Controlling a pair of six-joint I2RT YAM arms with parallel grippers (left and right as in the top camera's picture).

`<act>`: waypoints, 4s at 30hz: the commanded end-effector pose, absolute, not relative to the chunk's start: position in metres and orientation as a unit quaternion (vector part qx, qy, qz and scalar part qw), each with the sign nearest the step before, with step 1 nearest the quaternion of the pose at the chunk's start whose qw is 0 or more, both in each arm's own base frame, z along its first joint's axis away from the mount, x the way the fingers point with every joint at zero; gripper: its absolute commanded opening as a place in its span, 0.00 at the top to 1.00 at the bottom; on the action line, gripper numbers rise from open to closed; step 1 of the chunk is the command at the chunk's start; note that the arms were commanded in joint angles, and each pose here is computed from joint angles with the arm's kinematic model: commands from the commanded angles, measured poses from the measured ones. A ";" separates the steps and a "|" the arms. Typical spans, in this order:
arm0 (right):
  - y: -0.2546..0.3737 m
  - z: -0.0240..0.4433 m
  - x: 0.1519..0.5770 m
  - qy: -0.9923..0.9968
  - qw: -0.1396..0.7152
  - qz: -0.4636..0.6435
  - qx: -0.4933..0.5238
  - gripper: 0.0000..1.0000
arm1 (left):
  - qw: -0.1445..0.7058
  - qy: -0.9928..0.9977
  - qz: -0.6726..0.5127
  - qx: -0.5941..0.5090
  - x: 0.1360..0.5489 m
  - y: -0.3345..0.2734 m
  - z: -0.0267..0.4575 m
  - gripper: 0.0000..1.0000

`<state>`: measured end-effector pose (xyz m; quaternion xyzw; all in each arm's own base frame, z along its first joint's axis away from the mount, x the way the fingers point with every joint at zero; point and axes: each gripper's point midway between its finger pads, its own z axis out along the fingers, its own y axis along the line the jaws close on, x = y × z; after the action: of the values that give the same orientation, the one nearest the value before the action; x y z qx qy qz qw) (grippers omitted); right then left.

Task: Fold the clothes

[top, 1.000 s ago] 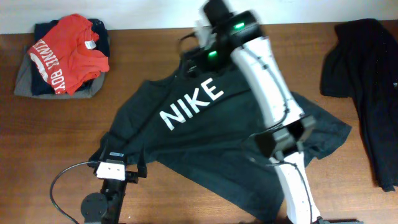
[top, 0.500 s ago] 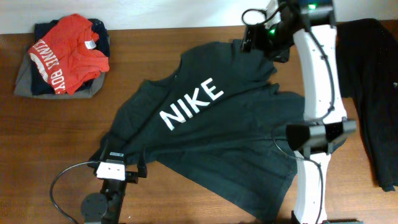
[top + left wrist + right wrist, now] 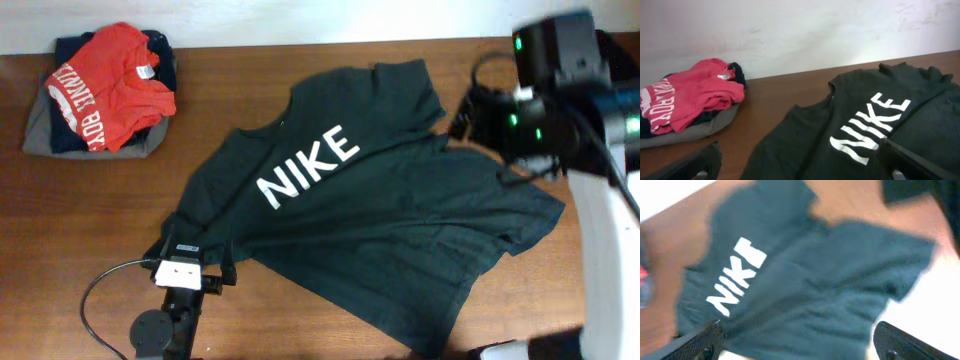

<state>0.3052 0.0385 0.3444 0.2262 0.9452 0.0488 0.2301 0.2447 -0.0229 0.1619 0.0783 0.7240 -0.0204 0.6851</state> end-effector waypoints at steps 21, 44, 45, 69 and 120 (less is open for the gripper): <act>0.031 0.167 0.149 0.898 -0.038 -0.013 0.438 0.01 | 0.685 0.724 -0.013 0.080 0.245 -0.021 0.160 0.01; 0.025 0.145 0.126 0.881 -0.002 0.009 0.473 0.01 | 0.685 0.724 -0.013 0.080 0.245 -0.021 0.160 0.01; 0.028 0.140 0.127 0.881 -0.006 0.013 0.473 0.01 | 0.685 0.724 -0.013 0.080 0.245 -0.021 0.160 0.01; 0.052 0.039 0.111 0.889 -0.084 0.053 0.448 0.00 | 0.685 0.724 -0.013 0.080 0.245 -0.021 0.160 0.01; 0.001 -0.028 0.172 0.884 -0.009 0.018 0.467 0.84 | 0.685 0.724 -0.014 0.080 0.245 -0.021 0.160 0.01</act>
<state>0.1540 0.0543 -0.0081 0.4705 0.8712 0.1009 -0.0972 0.2447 -0.0229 0.1620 0.0782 0.7239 -0.0203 0.6852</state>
